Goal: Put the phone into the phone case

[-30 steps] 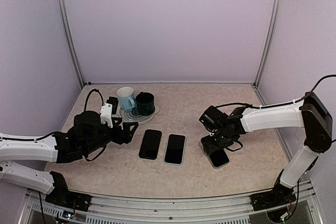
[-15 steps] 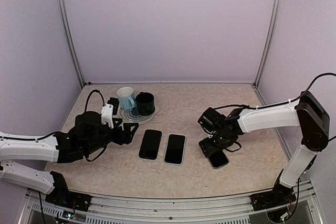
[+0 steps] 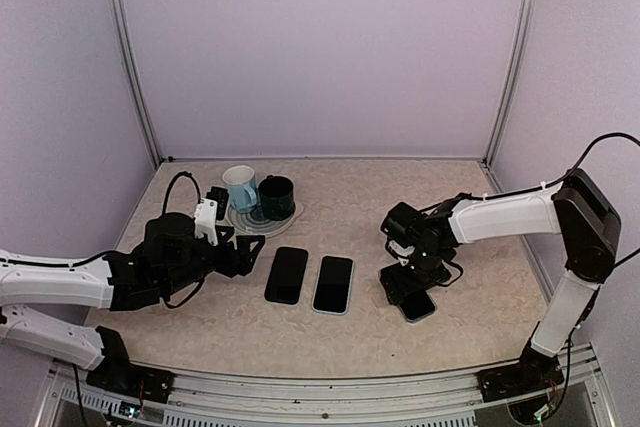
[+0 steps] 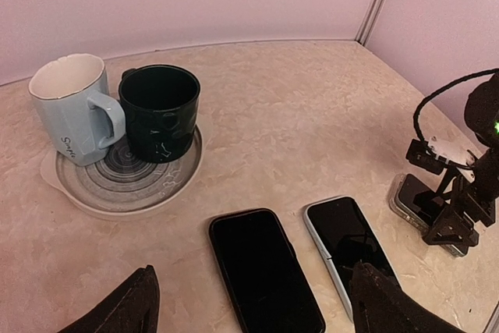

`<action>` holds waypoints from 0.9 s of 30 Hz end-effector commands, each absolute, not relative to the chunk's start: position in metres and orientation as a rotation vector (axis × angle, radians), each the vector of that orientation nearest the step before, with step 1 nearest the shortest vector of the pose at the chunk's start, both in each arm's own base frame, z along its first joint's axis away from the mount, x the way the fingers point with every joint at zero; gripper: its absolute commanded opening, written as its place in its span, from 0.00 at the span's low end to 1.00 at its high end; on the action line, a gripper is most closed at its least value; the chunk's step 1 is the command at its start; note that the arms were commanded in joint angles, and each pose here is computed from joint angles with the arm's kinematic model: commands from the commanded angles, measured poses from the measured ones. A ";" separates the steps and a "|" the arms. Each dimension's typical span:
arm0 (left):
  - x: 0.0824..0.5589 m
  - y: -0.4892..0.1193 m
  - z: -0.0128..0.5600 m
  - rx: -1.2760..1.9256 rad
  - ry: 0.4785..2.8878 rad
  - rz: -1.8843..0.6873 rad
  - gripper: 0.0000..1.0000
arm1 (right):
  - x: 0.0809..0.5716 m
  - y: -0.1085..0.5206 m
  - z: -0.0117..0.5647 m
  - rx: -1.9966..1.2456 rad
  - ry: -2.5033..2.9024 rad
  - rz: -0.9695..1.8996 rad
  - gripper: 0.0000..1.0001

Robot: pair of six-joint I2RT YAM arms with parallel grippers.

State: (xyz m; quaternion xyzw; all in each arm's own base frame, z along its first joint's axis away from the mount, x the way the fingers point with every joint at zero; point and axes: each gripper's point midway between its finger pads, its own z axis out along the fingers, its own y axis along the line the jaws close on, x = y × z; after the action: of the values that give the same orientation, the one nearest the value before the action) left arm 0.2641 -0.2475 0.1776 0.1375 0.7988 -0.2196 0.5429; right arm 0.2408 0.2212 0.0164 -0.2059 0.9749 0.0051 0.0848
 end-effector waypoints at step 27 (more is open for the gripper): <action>0.267 -0.374 0.186 0.535 1.899 -0.979 0.86 | 0.247 0.285 0.061 -0.710 2.475 0.437 0.30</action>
State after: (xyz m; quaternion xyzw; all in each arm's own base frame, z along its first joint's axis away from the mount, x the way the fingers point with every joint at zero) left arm 0.2785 -0.3162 0.1733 0.1779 0.8021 -0.2796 0.4967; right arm 0.2311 0.2509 0.0336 -0.2502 0.9483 0.1010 0.1672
